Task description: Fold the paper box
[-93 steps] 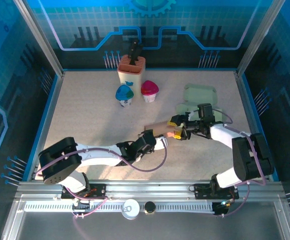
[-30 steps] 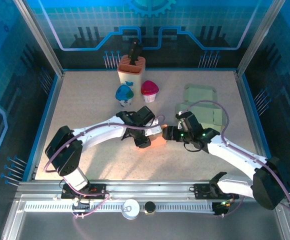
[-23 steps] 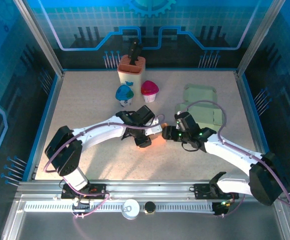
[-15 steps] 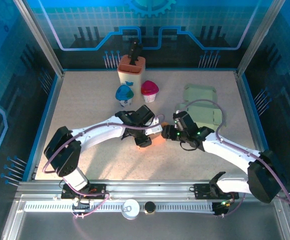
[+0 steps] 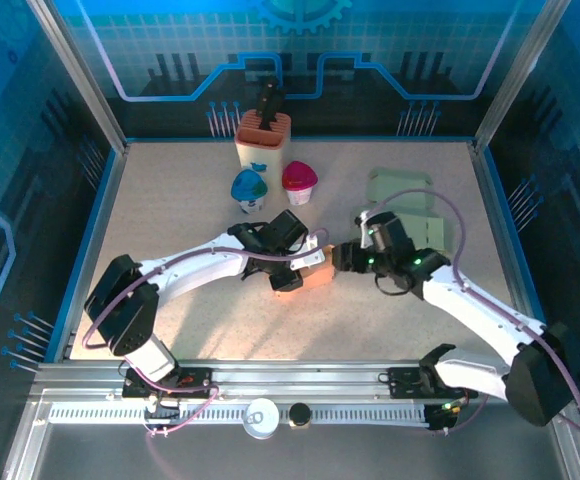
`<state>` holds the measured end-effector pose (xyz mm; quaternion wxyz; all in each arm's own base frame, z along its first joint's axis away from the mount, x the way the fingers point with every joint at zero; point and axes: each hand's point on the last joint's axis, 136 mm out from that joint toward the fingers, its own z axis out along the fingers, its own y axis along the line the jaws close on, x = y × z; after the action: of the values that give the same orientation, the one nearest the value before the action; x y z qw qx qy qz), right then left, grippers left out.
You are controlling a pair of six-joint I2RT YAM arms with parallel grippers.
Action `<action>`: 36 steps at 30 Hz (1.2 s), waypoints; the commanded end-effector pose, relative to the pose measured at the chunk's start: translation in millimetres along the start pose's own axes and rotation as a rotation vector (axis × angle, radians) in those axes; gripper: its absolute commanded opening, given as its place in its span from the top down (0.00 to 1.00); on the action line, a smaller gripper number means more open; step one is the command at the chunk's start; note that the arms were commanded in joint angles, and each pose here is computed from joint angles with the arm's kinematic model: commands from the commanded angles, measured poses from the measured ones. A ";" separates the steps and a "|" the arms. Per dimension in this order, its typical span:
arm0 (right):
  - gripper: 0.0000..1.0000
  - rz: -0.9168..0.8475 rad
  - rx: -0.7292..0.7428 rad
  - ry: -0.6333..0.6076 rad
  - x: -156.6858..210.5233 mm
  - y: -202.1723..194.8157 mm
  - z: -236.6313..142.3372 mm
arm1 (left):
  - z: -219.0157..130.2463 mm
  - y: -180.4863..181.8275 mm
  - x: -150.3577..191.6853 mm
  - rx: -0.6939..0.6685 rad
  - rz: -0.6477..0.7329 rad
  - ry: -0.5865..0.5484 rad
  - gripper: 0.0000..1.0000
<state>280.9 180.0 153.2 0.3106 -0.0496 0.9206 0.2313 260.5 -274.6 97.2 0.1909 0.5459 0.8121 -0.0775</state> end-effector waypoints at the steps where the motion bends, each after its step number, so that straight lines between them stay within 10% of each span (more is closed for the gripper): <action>1: 0.39 -0.104 -0.142 0.035 -8.9 10.7 -13.7 | -7.7 -3.0 -2.9 0.014 0.027 -0.036 0.57; 15: 0.40 -0.233 -0.237 0.132 -11.1 22.7 10.8 | -6.7 -3.6 -2.5 0.018 0.028 -0.038 0.56; 36: 0.75 -0.273 -0.192 0.186 6.5 22.9 27.7 | -4.8 -3.7 -2.8 0.020 0.033 -0.034 0.56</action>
<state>286.3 212.2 140.2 0.2447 -0.2185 0.9027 0.2784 260.5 -274.8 96.3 0.1931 0.5533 0.8067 -0.0762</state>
